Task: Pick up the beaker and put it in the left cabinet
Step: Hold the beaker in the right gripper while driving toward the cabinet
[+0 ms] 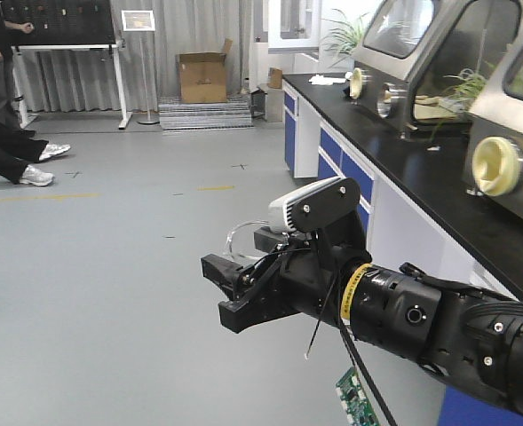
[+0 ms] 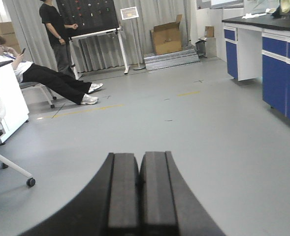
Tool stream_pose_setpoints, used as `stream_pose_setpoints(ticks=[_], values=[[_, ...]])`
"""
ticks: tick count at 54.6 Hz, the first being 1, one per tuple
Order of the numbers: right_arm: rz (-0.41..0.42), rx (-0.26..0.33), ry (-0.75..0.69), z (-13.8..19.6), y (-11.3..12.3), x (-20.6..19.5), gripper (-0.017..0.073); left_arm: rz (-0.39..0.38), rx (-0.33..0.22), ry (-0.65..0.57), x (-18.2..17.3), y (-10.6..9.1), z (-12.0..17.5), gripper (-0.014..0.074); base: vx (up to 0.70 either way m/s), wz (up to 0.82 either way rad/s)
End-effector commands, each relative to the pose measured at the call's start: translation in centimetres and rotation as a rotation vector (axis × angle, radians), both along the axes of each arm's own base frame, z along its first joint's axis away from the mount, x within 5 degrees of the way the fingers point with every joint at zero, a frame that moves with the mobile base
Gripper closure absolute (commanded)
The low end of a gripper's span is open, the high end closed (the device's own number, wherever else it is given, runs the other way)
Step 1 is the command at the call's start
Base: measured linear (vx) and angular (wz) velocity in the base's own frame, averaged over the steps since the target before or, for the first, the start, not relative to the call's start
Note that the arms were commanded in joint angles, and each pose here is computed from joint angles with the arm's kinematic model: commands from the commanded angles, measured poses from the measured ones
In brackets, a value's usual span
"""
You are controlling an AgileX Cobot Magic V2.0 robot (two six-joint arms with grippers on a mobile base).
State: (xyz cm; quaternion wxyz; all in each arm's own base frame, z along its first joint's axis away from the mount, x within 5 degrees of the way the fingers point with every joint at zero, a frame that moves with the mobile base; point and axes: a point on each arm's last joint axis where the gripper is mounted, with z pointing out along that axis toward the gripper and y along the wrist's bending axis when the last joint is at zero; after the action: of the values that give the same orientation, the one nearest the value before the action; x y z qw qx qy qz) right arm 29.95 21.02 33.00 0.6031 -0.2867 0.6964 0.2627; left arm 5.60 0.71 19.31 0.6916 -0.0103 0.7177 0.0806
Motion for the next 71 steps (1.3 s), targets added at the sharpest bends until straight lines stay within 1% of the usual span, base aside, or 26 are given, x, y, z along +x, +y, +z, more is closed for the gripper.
stream_pose_setpoints(ticks=[1, 37, 71], values=[[0.036, 0.084, -0.088, 3.22, -0.21, -0.80, 0.0358, 0.005, 0.007, -0.109, -0.18, 0.02, 1.38, 0.0600, 0.29, 0.18], [0.036, 0.084, -0.088, 3.22, -0.21, -0.80, 0.0358, 0.005, 0.007, -0.109, -0.18, 0.02, 1.38, 0.0600, 0.38, 0.06], [0.036, 0.085, -0.088, 3.22, -0.21, -0.80, 0.0358, 0.005, 0.007, -0.109, -0.18, 0.02, 1.38, 0.0600, 0.53, 0.06]])
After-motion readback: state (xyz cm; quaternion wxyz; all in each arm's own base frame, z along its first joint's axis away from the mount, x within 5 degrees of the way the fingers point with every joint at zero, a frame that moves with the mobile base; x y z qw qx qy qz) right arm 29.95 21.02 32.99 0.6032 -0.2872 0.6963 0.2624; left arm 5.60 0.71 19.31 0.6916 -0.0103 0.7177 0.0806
